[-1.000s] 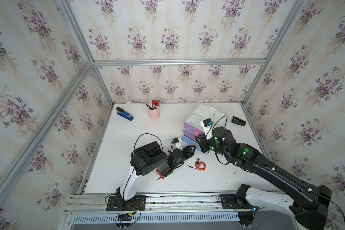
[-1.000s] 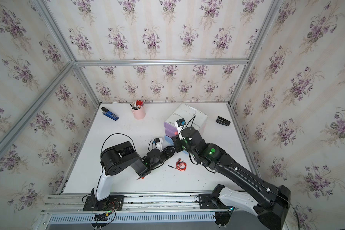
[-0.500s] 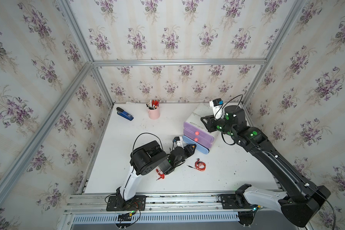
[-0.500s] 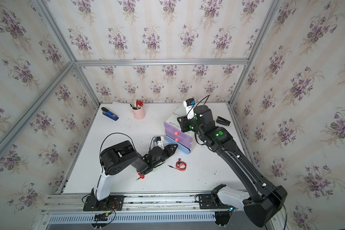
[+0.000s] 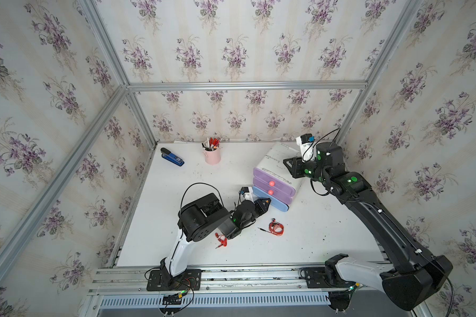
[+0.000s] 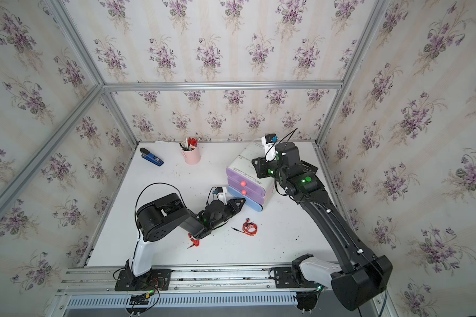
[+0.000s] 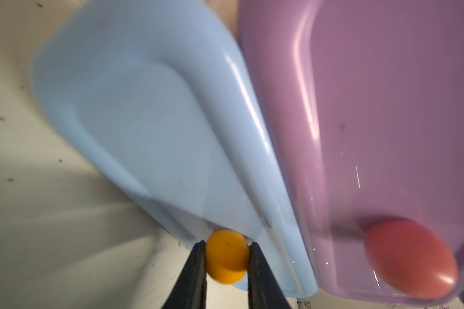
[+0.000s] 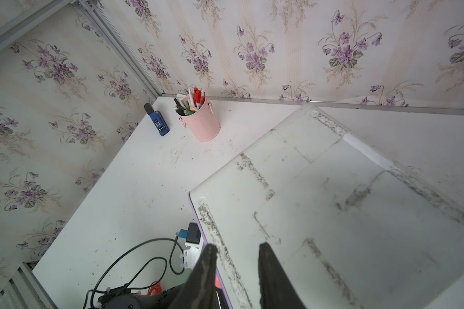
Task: Place the wired earphones into the drawer by color
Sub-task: Open the drawer in the storage box, then pick up the wired earphones from the center of the board.
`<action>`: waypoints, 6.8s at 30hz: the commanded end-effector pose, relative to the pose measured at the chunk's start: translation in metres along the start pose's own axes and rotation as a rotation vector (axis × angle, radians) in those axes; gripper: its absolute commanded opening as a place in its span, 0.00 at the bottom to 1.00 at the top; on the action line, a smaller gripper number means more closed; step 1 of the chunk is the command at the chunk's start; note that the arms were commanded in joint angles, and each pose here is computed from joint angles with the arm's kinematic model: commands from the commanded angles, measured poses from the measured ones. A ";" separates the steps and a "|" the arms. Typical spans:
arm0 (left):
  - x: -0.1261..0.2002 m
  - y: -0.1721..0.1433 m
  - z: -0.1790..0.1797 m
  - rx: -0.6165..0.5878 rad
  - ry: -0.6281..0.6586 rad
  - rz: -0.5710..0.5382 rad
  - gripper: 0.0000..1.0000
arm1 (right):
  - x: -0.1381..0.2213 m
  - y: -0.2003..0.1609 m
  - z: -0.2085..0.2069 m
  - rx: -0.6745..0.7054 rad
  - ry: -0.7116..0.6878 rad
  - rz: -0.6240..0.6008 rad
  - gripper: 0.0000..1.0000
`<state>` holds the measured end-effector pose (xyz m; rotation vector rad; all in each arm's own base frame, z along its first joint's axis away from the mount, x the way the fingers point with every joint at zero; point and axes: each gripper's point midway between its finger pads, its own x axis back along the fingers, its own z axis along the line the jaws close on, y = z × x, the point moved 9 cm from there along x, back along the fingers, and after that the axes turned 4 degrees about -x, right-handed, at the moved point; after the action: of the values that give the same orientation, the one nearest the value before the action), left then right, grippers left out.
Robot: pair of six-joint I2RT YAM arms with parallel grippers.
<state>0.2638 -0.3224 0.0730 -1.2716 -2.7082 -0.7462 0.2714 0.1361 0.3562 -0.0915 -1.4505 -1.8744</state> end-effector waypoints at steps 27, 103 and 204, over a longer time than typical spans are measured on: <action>0.043 0.000 0.012 -0.015 0.074 0.008 0.14 | -0.051 -0.008 -0.086 -0.248 -0.117 0.067 0.31; 0.205 0.046 -0.029 -0.215 0.272 -0.050 0.80 | -0.044 0.018 -0.073 -0.222 0.003 0.037 0.39; 0.100 0.114 -0.153 -0.604 0.388 0.544 0.12 | 0.088 -0.183 -0.015 -0.474 -0.168 0.462 0.40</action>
<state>0.2442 -0.2455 0.2833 -1.6164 -1.6408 -1.6261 0.0993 0.0861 0.2480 -0.7562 -0.9274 -1.7814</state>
